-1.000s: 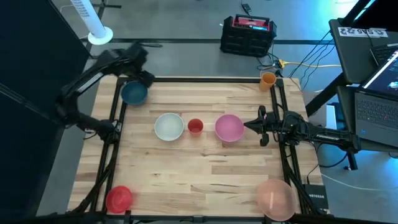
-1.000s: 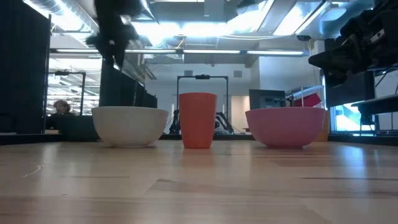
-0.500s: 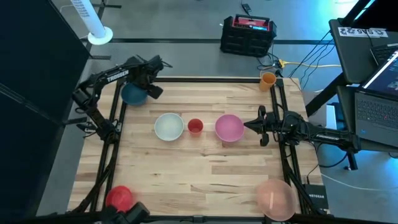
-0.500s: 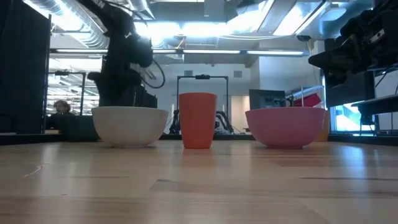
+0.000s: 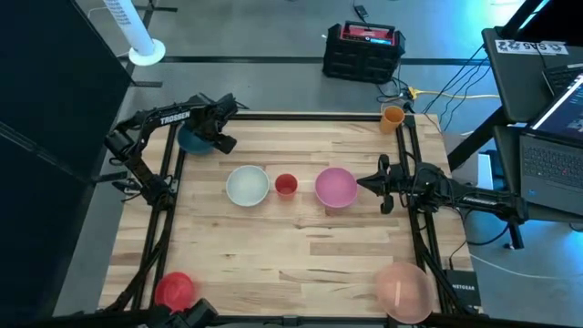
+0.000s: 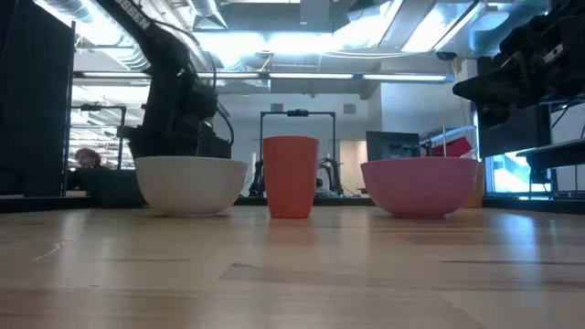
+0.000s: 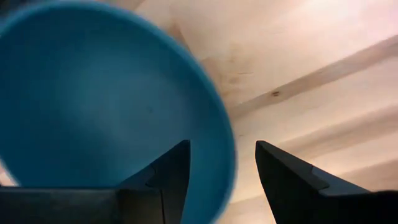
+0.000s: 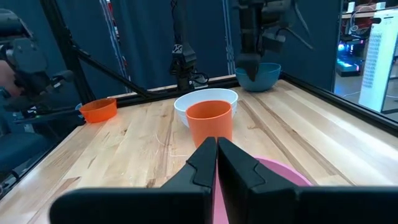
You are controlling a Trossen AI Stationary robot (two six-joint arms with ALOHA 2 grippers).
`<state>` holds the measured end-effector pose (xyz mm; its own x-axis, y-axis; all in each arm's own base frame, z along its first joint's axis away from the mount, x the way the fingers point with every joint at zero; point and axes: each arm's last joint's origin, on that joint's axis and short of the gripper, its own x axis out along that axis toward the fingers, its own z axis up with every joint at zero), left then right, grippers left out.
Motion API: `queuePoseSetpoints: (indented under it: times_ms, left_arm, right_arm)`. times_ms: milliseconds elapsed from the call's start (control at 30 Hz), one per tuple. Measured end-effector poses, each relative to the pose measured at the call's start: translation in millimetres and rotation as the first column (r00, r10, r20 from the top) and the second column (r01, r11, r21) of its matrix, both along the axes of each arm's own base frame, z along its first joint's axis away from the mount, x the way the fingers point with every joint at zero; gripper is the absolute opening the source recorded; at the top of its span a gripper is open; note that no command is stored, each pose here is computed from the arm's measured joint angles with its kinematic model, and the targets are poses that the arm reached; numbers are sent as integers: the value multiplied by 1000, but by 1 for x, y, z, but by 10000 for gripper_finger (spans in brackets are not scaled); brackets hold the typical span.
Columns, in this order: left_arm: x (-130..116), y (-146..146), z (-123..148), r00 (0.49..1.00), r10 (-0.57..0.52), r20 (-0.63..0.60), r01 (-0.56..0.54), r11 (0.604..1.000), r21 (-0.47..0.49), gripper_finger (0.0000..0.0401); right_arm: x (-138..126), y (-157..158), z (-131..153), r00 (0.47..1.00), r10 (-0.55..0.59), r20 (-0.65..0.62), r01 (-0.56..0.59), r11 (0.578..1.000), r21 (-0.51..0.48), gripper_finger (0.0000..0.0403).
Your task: Nest bowls inside each other
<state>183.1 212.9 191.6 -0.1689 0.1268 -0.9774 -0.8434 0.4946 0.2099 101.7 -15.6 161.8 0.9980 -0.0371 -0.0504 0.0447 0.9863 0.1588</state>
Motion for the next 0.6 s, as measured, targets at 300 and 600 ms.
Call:
queuePoseSetpoints:
  times_ms: [300, 600]
  left_arm:
    - [-5, 0, -20, 998, -65, 20, 64, 998, 22, 11]
    - [35, -35, 34, 943, -320, 93, 318, 947, 38, 1]
  right_arm:
    - [0, -1, 0, 1000, -26, -4, 26, 1000, -1, 1]
    - [0, -1, -1, 999, -39, -8, 39, 999, -1, 1]
